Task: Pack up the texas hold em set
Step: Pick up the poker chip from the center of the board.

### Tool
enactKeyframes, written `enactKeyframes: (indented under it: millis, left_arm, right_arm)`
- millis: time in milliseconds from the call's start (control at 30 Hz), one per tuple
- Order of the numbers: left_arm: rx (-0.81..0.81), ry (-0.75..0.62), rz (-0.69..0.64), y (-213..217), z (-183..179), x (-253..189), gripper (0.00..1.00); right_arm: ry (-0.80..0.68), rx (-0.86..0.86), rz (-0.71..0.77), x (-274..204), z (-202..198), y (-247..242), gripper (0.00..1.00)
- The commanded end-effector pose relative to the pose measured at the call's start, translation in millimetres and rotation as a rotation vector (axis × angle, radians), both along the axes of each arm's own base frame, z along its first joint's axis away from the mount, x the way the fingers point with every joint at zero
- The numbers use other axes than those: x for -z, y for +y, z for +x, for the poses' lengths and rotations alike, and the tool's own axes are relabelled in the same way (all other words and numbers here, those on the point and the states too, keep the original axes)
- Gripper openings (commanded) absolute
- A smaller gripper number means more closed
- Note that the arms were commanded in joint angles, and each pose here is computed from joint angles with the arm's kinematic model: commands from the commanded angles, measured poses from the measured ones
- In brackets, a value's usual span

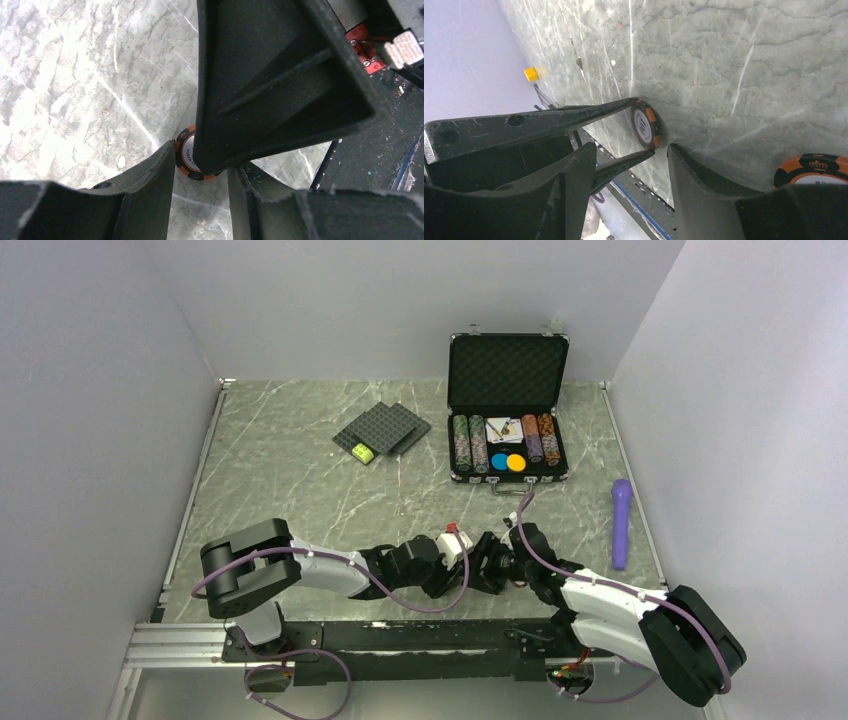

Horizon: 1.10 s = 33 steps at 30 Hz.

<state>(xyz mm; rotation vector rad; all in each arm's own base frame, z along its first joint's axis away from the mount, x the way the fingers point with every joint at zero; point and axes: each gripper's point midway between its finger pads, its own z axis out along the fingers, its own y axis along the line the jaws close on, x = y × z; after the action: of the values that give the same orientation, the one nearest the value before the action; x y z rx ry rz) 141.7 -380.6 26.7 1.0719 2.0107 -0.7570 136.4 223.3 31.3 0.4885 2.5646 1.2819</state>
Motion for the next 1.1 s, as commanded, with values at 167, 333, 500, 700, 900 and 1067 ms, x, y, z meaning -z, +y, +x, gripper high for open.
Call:
enactKeyframes:
  millis: [167,333,500,700,900,1067]
  left_arm:
    - [-0.009,0.020,-0.031,0.0,-2.0,-5.0,0.37]
    - [-0.008,0.021,-0.034,-0.3,-2.3,-5.1,0.36]
    - [-0.006,0.020,-0.037,-0.7,-2.6,-6.5,0.36]
    - [-0.008,0.016,-0.039,-0.6,-1.7,-7.7,0.36]
    - [-0.006,0.015,-0.042,-1.1,-2.1,-8.3,0.36]
    - [-0.007,0.013,-0.041,-0.1,-1.7,-8.3,0.36]
  right_arm:
    - [0.009,0.117,-0.012,10.0,5.5,-5.9,0.57]
    - [0.009,0.139,-0.011,11.5,6.8,-5.7,0.56]
    - [0.009,0.162,-0.006,13.1,8.1,-5.2,0.54]
    - [0.006,0.173,0.001,12.7,9.4,-1.7,0.52]
    - [0.006,0.178,0.001,14.8,8.9,1.5,0.50]
    - [-0.005,0.185,-0.010,15.6,9.6,1.0,0.44]
